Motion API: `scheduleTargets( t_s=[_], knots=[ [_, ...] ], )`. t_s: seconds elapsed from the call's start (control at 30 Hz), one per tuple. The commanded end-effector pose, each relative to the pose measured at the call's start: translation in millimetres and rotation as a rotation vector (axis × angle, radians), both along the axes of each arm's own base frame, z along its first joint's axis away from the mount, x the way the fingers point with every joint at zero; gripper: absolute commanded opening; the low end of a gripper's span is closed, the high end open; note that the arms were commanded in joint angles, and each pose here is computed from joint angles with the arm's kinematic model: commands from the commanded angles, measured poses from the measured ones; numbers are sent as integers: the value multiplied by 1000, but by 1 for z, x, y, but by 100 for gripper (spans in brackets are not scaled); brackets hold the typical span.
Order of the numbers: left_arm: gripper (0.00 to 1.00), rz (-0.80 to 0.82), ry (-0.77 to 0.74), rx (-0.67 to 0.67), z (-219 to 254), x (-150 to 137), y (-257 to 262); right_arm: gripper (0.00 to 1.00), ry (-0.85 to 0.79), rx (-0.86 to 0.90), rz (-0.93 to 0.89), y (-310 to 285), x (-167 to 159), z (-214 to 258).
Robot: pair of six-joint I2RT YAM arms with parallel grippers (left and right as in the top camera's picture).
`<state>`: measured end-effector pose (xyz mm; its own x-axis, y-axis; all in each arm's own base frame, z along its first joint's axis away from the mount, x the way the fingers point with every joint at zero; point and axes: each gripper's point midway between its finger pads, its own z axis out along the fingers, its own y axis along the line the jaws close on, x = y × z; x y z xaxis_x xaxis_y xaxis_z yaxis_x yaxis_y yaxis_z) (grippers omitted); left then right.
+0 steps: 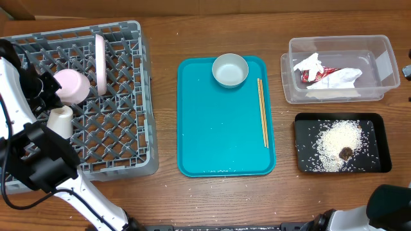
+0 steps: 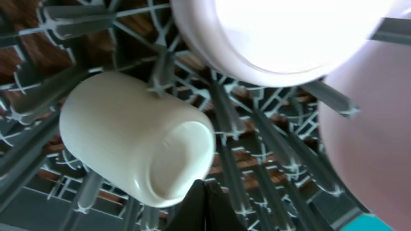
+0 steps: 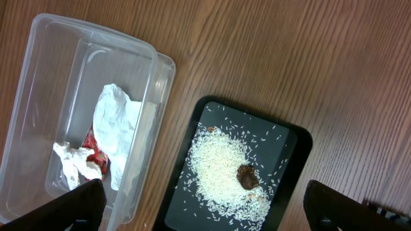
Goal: Sort waste into correct bins and load items into the dishwasher
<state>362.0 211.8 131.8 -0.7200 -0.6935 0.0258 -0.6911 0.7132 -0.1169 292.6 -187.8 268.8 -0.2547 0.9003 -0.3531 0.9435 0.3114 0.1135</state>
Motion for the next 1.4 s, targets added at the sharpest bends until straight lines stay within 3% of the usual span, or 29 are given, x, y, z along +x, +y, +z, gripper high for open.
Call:
scheduleTargets(
  t_s=[0.0, 0.5, 0.67, 0.83, 1.0, 1.17, 1.37],
  knots=[
    [4, 44, 32, 21, -5, -8, 12, 100, -15, -21, -2, -3, 1, 7],
    [4, 148, 125, 14, -18, -45, 34, 100, -15, -21, -2, -3, 1, 7],
    [4, 305, 214, 48, -12, -76, 53, 100, -15, -21, -2, -3, 1, 7],
    [4, 415, 188, 34, 14, -91, 67, 100, -15, -21, -2, -3, 1, 7],
    [4, 325, -102, -70, 70, -59, 45, 100, -15, -21, -2, -3, 1, 7],
    [4, 6, -471, -191, 153, -21, -29, 100, -15, -21, -2, -3, 1, 7],
    [4, -358, -571, -177, 203, -7, -151, 100, -15, -21, -2, -3, 1, 7]
  ],
)
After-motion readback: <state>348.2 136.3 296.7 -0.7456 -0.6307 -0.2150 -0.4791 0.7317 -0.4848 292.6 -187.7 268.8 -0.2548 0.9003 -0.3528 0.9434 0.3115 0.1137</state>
